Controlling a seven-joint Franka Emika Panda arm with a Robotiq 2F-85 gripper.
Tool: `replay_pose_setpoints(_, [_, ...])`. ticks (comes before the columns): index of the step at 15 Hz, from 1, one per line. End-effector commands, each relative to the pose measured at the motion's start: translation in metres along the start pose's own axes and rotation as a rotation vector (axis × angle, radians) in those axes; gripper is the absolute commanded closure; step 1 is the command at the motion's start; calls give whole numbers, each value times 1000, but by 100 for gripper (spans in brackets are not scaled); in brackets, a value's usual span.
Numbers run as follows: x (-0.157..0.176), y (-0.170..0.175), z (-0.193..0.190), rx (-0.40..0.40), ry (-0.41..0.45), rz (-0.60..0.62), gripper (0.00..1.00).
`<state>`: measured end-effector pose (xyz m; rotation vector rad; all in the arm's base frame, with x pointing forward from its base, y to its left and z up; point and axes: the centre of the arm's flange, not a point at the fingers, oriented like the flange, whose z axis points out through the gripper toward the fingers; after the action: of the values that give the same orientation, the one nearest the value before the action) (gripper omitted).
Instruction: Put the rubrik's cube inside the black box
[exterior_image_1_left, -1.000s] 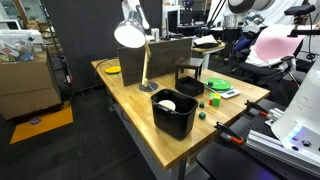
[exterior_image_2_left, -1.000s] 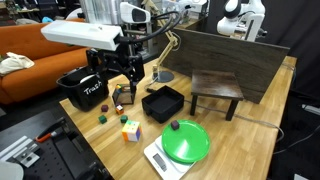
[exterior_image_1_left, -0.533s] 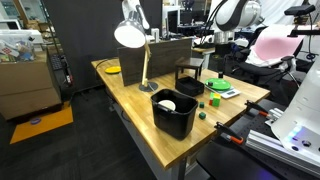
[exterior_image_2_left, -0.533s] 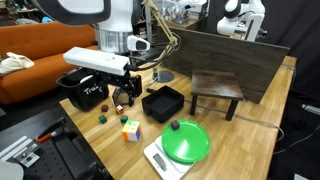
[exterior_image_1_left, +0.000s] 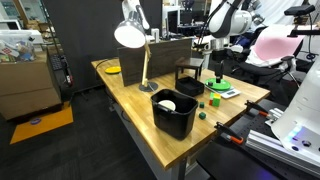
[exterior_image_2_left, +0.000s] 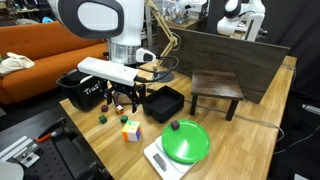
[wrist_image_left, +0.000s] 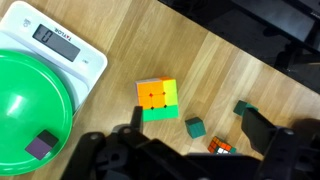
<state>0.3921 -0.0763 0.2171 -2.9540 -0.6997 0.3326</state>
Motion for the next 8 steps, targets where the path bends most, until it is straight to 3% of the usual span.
replay_pose_setpoints(1, [0,0,0,0,0,0,0])
replay_pose_setpoints(8, [37,33,36,44,-70,34,0])
